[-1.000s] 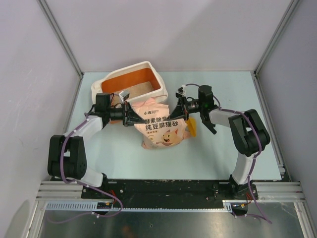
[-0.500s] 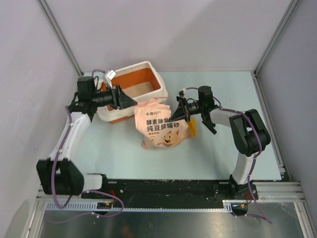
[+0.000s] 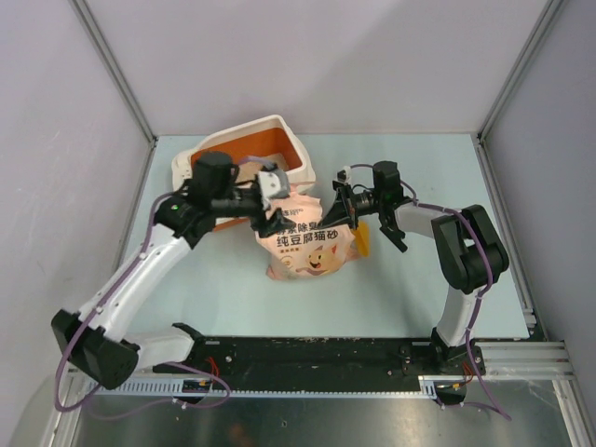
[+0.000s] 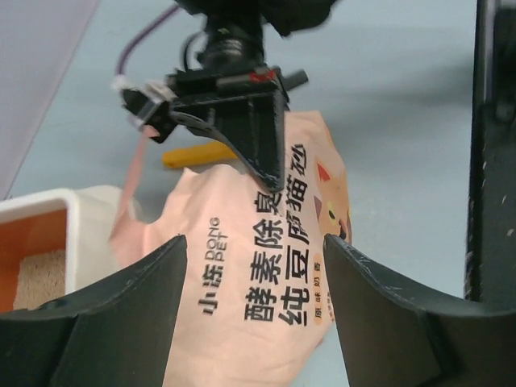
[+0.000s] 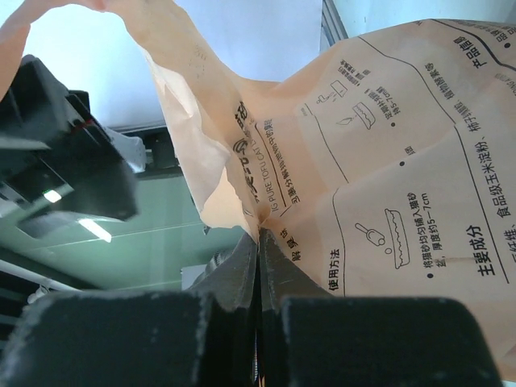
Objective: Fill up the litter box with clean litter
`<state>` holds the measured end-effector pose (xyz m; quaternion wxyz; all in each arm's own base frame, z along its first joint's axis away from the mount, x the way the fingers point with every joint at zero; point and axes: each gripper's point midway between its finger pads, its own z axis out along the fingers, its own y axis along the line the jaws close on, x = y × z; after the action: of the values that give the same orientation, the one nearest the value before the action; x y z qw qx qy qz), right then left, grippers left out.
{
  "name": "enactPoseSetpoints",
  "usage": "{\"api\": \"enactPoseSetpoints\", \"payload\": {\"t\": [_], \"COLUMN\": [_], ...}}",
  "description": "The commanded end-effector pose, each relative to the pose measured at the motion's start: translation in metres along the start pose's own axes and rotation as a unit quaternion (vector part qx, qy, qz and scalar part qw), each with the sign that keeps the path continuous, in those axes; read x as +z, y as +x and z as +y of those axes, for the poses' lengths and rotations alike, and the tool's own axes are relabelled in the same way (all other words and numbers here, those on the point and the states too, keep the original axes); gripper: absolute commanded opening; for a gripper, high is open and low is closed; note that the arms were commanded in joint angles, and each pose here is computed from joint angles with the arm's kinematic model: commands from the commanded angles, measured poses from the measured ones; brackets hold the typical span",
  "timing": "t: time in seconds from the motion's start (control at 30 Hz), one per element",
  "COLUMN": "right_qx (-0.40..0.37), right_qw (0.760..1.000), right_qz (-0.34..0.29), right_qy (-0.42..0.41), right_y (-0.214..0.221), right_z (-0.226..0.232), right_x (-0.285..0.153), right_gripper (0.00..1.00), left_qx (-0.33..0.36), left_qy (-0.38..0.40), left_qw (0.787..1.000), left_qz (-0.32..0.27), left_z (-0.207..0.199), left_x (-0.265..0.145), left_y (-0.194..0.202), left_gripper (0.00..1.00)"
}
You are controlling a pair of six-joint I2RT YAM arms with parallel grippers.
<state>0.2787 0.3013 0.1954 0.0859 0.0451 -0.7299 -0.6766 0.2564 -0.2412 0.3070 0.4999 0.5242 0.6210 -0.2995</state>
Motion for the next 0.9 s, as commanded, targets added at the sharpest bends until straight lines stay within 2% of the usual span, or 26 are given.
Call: {"api": "enactPoseSetpoints", "payload": {"t": [0.0,0.3,0.57,0.87], "right_qx": [-0.061,-0.05,-0.049,-0.039], "right_qw": [0.996,0.996,0.996,0.997], "right_qz": [0.064,0.067,0.064,0.058], "right_qy": [-0.028,-0.026,-0.027,-0.025], "right_y": [0.021,0.022,0.02,0.017], "right_z": [0.043,0.04,0.039,0.037], "right_x": [-0.011,-0.008,-0.012,-0.016], "right_gripper": [0.0,0.0,0.0,0.0], "left_qx": [0.137,0.178,0.208,0.212], "left_qy": [0.051,0.108,0.117,0.114], "left_qw": [0.987,0.972,0.959,0.953], "left_qz": [0.06,0.105,0.15,0.185], "left_z": [-0.015,-0.023,-0.017,-0.013], "left_x": [0.027,0.067,0.075,0.07], "left_y": [0.034,0.071,0.106,0.132], "left_gripper": [0.73,0.71,0.68,0.45]}}
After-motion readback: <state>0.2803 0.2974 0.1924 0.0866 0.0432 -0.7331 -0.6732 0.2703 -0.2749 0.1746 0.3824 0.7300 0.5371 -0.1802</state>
